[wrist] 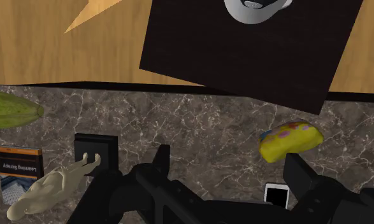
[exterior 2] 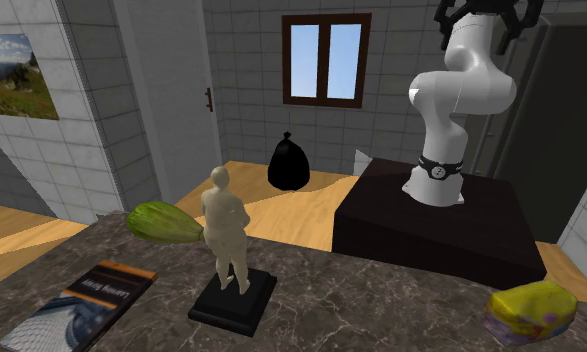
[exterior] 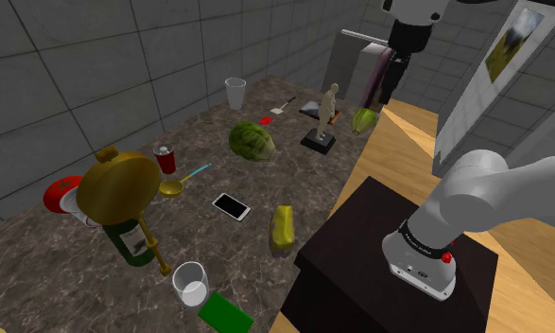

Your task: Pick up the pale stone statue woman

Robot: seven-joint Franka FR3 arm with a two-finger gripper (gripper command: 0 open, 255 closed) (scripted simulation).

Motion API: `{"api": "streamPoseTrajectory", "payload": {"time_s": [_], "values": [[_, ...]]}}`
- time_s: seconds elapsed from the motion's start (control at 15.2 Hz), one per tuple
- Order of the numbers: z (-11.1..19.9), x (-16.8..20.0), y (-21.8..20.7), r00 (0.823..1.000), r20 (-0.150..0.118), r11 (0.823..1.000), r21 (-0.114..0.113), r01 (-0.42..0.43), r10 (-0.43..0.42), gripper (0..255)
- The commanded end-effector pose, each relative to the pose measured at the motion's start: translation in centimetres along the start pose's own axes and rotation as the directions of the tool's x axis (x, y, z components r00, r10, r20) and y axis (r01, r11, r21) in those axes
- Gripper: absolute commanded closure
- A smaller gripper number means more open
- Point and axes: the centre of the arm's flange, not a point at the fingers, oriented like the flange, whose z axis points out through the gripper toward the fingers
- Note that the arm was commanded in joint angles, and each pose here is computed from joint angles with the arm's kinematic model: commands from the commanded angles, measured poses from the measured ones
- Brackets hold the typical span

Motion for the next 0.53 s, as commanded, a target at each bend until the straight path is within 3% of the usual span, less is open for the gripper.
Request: {"api": "streamPoseTrajectory", "payload": {"time_s": [0.0,0.46], "values": [[0.0,0.0,0.0,1.0,0.0,1.0,0.0,0.0,0.0,0],[3.7,4.0,7.1,1.0,-0.023,1.0,-0.011,0.008,-0.008,0]]}}
